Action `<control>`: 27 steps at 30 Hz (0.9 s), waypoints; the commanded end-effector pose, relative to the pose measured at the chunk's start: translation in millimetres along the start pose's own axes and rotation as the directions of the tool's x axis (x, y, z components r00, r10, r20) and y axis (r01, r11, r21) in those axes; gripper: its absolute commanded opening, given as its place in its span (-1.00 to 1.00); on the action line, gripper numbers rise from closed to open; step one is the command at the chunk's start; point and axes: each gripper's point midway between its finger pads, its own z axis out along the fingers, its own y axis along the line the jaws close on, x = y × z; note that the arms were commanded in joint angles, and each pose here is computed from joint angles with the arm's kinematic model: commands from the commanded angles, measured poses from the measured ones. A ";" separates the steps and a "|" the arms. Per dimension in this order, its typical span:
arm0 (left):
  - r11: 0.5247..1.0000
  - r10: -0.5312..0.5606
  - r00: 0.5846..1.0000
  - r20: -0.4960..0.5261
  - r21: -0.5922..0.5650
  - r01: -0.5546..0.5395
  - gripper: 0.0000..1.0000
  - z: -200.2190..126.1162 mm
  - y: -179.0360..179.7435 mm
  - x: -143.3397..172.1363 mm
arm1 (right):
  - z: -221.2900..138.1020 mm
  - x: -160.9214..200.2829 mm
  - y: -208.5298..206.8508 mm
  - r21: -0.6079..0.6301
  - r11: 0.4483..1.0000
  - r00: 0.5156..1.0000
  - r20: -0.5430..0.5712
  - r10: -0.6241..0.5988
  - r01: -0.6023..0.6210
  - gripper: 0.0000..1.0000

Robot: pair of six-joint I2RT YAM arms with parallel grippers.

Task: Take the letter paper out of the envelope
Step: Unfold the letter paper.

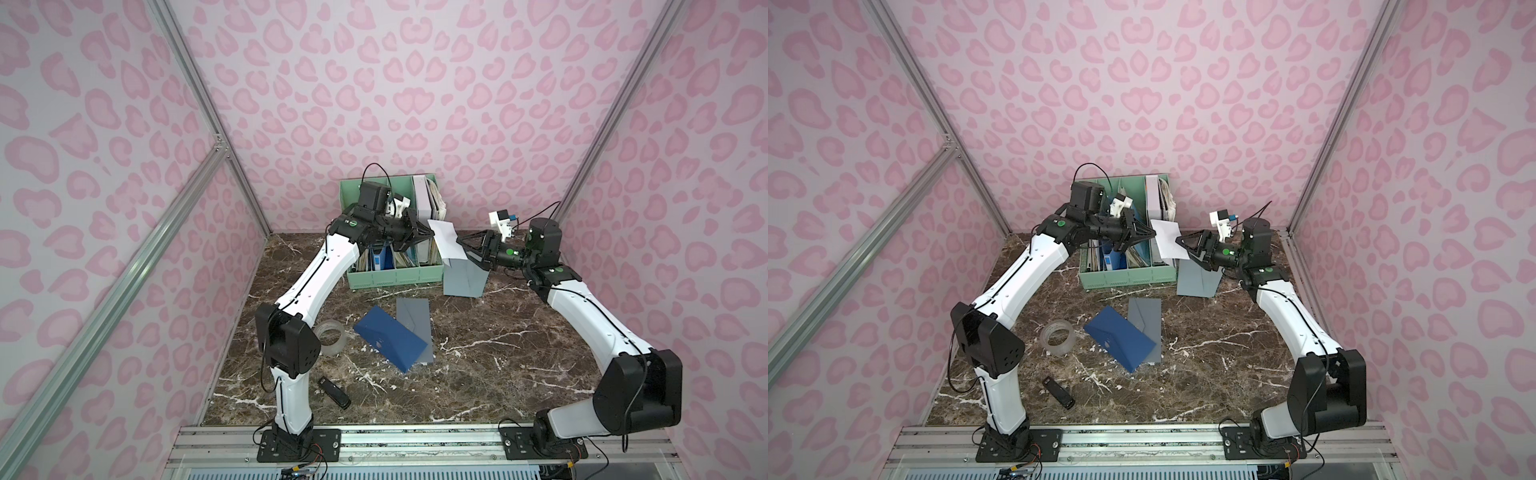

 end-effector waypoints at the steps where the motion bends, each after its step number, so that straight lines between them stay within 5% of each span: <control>1: 0.999 0.020 1.000 0.009 0.043 -0.020 -1.00 -2.7 -14.3 -3.0 | -0.4 1.4 -3.7 0.011 1.000 1.000 0.000 0.008 -0.008 0.46; 10: 0.999 0.010 1.000 0.000 0.034 -0.010 -1.00 0.9 -9.2 -2.3 | 5.0 -3.7 5.0 -0.025 1.000 1.000 -0.011 0.013 -0.013 0.23; 17: 1.000 0.006 1.000 -0.010 0.031 -0.005 -1.00 7.7 -6.0 -0.7 | 8.2 -7.2 4.5 -0.016 1.000 1.000 0.003 0.020 -0.020 -0.31; 23: 1.000 -0.001 1.000 -0.024 0.020 0.002 -1.00 14.9 -2.3 3.8 | 7.8 -15.2 3.3 0.054 0.998 0.999 0.023 -0.027 0.025 -1.00; 27: 0.999 -0.026 1.000 -0.011 -0.045 0.025 -0.16 9.4 10.7 5.0 | -4.7 -31.8 6.5 0.220 0.962 0.982 0.056 -0.180 0.163 -1.00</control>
